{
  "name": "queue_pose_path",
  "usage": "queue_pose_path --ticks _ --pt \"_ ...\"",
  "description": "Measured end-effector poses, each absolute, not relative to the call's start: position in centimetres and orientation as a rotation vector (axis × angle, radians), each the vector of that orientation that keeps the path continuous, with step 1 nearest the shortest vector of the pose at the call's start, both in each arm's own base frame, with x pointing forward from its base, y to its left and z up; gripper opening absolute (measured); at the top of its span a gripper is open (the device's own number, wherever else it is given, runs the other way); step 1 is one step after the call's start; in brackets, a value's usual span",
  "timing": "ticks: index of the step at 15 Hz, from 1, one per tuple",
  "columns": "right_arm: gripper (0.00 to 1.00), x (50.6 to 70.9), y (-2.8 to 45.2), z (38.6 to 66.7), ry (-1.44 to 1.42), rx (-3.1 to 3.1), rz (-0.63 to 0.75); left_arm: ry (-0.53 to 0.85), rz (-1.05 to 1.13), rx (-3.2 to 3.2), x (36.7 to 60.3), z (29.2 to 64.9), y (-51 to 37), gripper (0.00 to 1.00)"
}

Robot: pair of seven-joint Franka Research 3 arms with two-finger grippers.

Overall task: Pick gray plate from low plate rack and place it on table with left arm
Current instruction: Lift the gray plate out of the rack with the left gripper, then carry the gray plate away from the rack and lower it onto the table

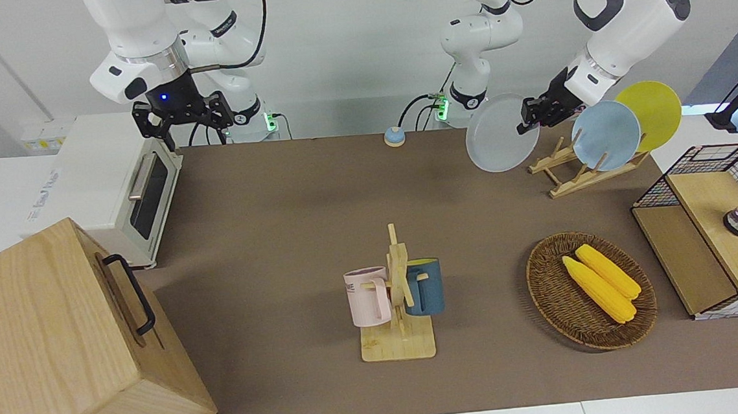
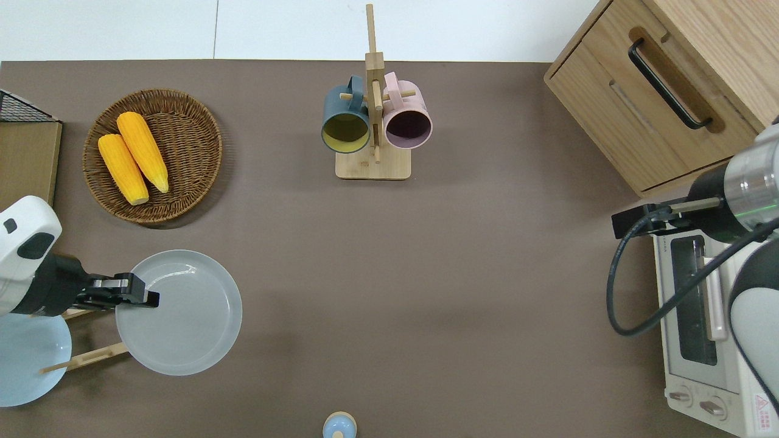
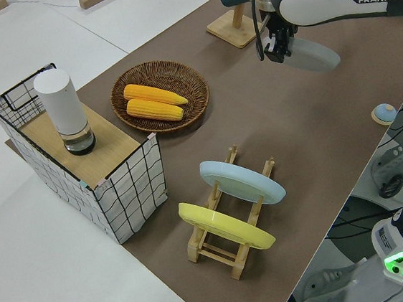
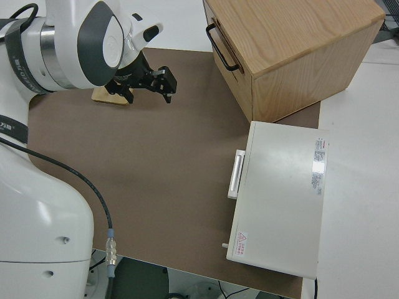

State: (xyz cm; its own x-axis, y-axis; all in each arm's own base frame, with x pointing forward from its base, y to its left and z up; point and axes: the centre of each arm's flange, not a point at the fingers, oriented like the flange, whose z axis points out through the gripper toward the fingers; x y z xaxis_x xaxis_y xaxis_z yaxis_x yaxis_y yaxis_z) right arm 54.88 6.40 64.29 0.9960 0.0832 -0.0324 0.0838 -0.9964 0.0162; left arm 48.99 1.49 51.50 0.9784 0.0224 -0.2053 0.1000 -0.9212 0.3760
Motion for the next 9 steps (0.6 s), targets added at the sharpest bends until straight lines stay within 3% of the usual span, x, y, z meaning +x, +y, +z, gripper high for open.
queue_pose_path --ticks 9 --pt "0.99 54.9 6.4 64.3 0.131 3.121 -0.05 -0.014 -0.233 2.661 47.5 45.1 5.7 0.08"
